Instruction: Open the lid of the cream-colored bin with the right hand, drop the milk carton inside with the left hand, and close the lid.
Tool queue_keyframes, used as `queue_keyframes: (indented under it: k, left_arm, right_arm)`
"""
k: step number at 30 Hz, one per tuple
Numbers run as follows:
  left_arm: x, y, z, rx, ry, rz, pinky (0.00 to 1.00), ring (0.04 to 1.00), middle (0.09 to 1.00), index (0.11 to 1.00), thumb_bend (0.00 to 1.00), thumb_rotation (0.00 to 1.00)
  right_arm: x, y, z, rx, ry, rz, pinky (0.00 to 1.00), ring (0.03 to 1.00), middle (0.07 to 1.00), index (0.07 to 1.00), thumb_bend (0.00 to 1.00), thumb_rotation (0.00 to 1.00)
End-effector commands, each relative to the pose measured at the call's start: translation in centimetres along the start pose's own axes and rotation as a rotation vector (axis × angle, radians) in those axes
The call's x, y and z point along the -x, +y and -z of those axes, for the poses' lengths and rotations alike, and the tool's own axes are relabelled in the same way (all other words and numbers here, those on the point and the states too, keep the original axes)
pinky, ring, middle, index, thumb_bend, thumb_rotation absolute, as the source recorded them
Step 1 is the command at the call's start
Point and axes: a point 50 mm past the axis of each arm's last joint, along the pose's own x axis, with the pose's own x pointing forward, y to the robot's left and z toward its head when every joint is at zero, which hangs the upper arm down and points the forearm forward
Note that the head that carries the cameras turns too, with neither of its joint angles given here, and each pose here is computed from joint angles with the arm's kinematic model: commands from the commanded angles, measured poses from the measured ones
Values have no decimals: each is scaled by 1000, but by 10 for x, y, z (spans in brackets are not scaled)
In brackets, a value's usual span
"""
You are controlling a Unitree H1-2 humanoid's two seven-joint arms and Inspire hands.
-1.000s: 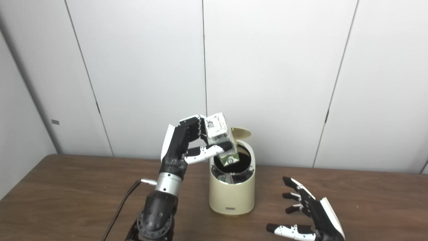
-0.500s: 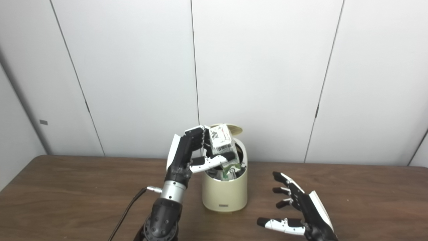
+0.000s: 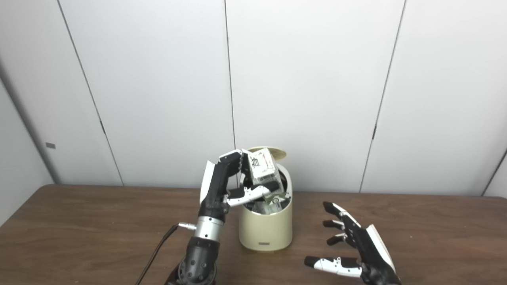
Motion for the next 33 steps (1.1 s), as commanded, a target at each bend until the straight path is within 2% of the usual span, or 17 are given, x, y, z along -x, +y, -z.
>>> queue_keyframes:
  k: [1, 13, 24, 28, 33]
  left_arm:
    - [-28, 0, -25, -9, -150, -39, 400, 435, 467, 504, 522, 0]
    - [-31, 3, -15, -88, -174, -106, 424, 453, 479, 500, 505, 0]
    - [-28, 8, 3, -179, -169, -125, 441, 452, 481, 501, 504, 0]
    - [-25, 8, 11, -203, -146, -103, 426, 451, 486, 495, 505, 0]
    - [-18, 7, 25, -197, -71, -34, 402, 445, 481, 506, 505, 0]
  right_arm:
    - [-8, -9, -16, 13, -83, 26, 581, 790, 892, 880, 762, 250]
    - [-4, -8, -17, 16, -80, 29, 573, 779, 892, 881, 759, 244]
    - [-4, -10, -16, 16, -88, 27, 602, 793, 896, 884, 756, 259]
    - [-4, -9, -16, 11, -86, 28, 612, 797, 896, 882, 763, 259]
    - [-3, -9, -18, 8, -89, 29, 611, 797, 897, 882, 758, 258]
